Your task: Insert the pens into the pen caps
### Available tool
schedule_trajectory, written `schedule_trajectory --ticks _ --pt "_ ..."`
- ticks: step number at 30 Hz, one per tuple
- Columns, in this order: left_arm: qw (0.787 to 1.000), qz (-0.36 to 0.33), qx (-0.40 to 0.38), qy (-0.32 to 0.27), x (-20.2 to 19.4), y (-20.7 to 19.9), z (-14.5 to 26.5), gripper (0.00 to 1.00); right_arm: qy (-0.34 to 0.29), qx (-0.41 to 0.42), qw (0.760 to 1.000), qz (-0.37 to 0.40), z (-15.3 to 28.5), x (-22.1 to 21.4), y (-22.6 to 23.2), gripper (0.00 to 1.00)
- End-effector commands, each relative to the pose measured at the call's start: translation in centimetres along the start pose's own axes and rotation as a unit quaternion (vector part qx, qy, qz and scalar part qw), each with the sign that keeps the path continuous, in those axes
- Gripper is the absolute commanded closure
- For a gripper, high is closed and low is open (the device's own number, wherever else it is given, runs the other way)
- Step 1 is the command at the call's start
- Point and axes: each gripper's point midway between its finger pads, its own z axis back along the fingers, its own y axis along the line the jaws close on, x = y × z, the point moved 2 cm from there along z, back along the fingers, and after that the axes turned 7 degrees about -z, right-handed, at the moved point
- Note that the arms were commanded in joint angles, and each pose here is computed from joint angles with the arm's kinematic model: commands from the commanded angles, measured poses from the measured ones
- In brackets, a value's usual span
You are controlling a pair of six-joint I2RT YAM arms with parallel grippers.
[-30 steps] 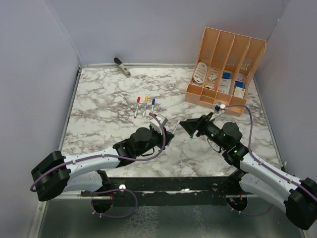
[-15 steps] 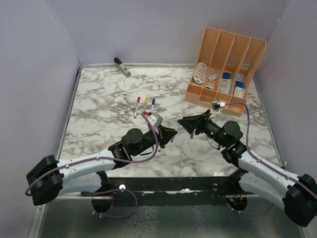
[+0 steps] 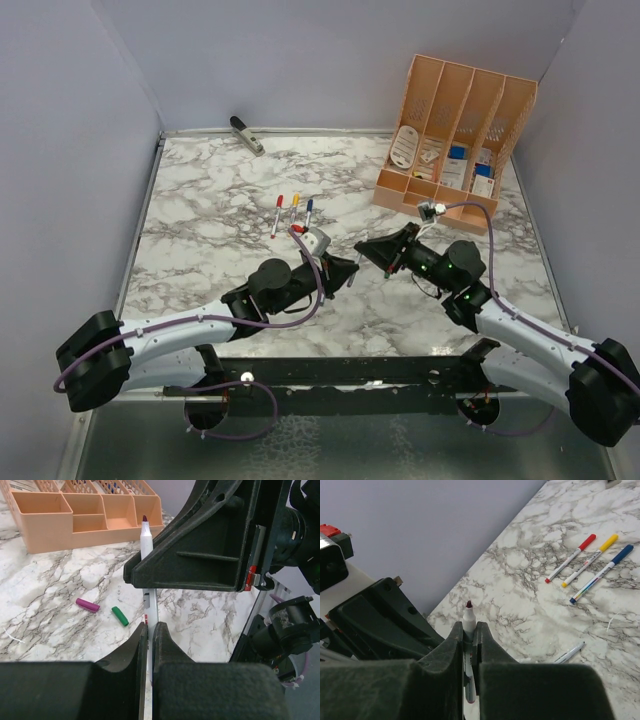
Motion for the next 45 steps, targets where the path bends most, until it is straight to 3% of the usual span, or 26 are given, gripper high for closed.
schedule_trajectory --ticks 1,2,4,9,14,21,26,27,30,33,41,45 --pt "1.000 0.003 -0.007 -0.022 1.1 -0.4 -0.3 0.96 -0.011 0.039 0.999 0.017 -0.1 1.1 1.9 0.99" --pt "1.000 0.004 -0.009 -0.021 1.0 -0.5 -0.3 0.83 -0.013 0.041 0.999 0.019 0.0 1.1 2.0 0.99" --pt "1.000 0.005 -0.011 -0.017 0.8 -0.5 -0.4 0.67 -0.019 0.044 0.999 0.023 0.2 1.3 2.2 0.99" --pt "1.000 0.006 -0.013 -0.009 0.3 -0.6 -0.7 0.60 -0.023 0.048 0.998 0.021 0.3 1.5 2.4 0.99" --pt "1.000 0.006 -0.013 -0.007 0.2 -0.6 -0.8 0.70 -0.016 0.052 0.998 0.016 0.3 1.2 2.4 0.99" --pt "1.000 0.003 -0.019 -0.011 0.5 -0.8 -0.8 0.99 -0.002 0.045 0.999 0.014 0.1 0.4 1.7 0.99" --pt "1.000 -0.010 -0.025 -0.012 0.6 -0.9 -0.7 1.00 0.008 0.037 0.999 0.015 -0.1 0.0 1.2 0.99" --pt "1.000 -0.012 -0.026 -0.011 0.5 -0.8 -0.7 1.00 0.007 0.037 0.999 0.019 -0.1 0.1 1.2 0.93" --pt "1.000 -0.006 0.000 -0.002 -0.2 0.0 -0.4 1.00 -0.009 0.033 0.999 0.039 0.1 1.0 1.5 0.64" --pt "0.999 0.003 0.035 0.008 -1.0 1.2 0.2 1.00 -0.030 0.012 0.997 0.069 0.5 2.4 1.7 0.50" --pt "0.985 0.012 0.151 0.083 -3.5 5.4 2.0 1.00 -0.065 -0.076 0.987 0.123 1.6 4.8 0.1 0.49" --pt "0.975 0.007 0.186 0.122 -4.6 6.9 2.9 1.00 -0.044 -0.170 0.973 0.153 1.7 5.2 -2.9 0.63"
